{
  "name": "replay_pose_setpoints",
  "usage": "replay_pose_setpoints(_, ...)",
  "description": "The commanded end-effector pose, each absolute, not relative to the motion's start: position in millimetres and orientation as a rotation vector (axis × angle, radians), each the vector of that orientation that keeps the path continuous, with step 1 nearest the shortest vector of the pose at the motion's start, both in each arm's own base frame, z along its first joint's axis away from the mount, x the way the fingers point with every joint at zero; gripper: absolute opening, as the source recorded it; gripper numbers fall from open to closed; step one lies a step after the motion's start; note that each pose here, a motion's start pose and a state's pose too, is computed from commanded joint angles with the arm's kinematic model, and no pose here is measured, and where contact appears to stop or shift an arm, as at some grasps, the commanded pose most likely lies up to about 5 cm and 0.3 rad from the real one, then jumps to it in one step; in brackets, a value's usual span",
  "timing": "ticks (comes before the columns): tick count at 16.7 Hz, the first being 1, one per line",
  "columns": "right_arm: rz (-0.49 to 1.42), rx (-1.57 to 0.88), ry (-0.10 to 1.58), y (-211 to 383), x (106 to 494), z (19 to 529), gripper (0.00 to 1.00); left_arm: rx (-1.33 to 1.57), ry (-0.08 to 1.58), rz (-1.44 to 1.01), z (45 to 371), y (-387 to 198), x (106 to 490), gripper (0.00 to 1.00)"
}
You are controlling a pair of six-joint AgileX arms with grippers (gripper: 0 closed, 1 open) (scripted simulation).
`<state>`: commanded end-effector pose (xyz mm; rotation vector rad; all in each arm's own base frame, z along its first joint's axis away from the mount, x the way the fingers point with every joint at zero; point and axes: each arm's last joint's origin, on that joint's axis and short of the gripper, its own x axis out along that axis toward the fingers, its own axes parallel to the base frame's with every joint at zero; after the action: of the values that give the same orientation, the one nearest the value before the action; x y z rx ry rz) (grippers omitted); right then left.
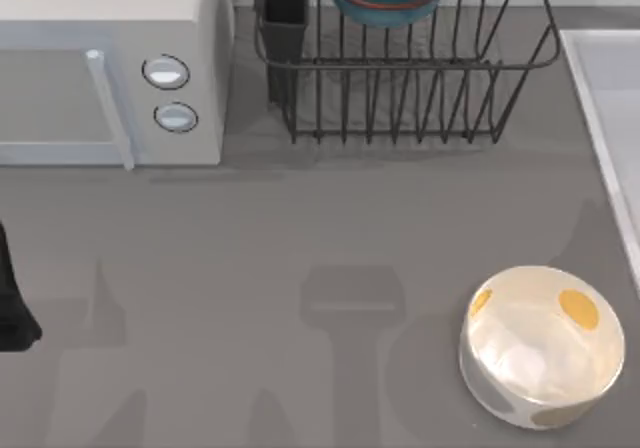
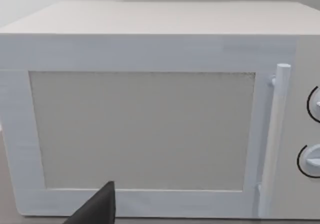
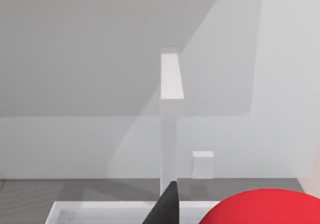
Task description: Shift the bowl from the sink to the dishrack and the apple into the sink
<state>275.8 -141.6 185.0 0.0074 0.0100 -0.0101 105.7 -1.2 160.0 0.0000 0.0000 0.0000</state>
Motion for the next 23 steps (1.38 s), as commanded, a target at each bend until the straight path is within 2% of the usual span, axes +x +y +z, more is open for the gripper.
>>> replay_pose_setpoints(5, -0.007, 0.006, 0.006, -146.8, 281.9, 124.6, 0.00, 0.000, 0.000, 0.000, 160.0, -1.2, 105.7, 1.00)
replay_pose_setpoints(10, -0.009, -0.001, -0.004, -139.8, 272.0, 73.9, 0.00, 0.000, 0.000, 0.000, 160.0, -1.2, 105.7, 1.00)
replay_pose_setpoints(17, -0.010, 0.000, 0.000, -136.4, 267.1, 59.0, 0.00, 0.000, 0.000, 0.000, 160.0, -1.2, 105.7, 1.00)
replay_pose_setpoints(23, -0.010, 0.000, 0.000, -136.4, 267.1, 59.0, 0.45, 0.000, 0.000, 0.000, 160.0, -1.2, 105.7, 1.00)
